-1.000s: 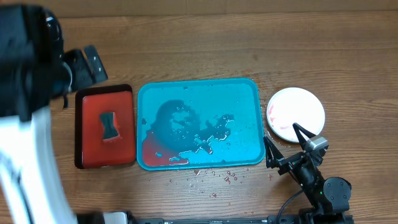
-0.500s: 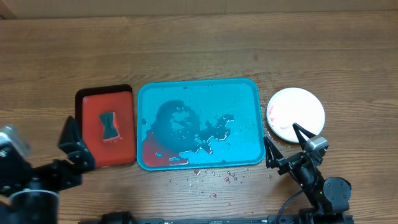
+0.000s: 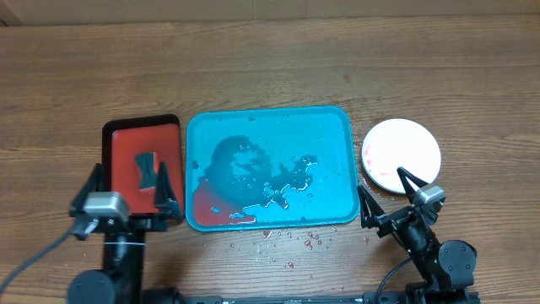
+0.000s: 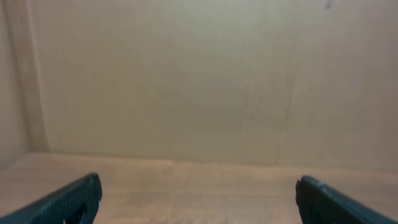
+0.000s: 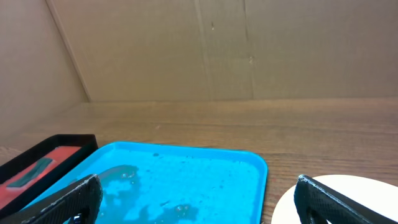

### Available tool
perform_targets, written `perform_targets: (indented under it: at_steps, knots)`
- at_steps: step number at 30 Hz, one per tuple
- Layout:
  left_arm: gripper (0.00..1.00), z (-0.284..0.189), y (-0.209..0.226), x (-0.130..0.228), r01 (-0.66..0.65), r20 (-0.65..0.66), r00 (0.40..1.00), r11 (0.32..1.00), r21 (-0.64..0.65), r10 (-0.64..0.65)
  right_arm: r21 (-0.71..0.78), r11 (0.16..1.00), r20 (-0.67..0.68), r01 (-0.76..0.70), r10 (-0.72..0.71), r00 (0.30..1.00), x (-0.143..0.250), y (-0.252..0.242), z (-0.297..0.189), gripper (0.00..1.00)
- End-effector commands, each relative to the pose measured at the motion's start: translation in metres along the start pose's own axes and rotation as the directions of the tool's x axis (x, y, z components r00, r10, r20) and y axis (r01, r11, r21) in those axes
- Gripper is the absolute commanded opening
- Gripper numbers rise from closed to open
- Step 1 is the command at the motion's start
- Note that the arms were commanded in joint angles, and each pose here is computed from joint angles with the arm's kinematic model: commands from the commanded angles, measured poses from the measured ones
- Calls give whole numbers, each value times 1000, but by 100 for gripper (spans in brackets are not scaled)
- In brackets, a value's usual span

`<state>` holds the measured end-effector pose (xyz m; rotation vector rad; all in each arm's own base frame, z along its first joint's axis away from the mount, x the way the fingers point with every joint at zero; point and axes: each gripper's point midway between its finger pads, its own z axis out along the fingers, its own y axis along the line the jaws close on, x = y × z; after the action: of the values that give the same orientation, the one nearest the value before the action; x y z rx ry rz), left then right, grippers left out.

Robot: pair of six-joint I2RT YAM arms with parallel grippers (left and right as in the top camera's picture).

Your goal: Clean dirty plates on tray and stack at the side

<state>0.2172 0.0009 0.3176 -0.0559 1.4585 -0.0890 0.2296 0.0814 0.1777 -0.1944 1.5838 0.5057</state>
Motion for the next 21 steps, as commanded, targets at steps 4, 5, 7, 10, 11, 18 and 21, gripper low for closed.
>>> perform_targets:
  at_steps: [4,5,7,10,11,18,21]
  knots:
    - [100,2,-4,58,-21,2,1000,998,51,21,-3,1000,7,3,-3,1000,1,0,0,100]
    - [100,3,-3,65,-20,-5,1000,999,51,20,-3,1000,7,3,-3,1000,1,0,0,100]
    - [100,5,-2,76,-38,-15,999,998,50,39,-3,1000,7,3,-3,1000,1,0,0,100]
    - [100,9,-1,91,-90,-11,996,994,59,90,-3,1000,7,3,-3,1000,1,0,0,100]
    - [100,10,-1,96,-104,-12,994,993,61,105,-3,1000,7,3,-3,1000,1,0,0,100]
    - [100,13,-8,135,-232,-64,968,965,124,241,-3,1000,7,3,-3,1000,1,0,0,100]
    - [100,10,-10,158,-261,-126,951,951,165,283,-3,1000,7,3,-3,1000,1,0,0,100]
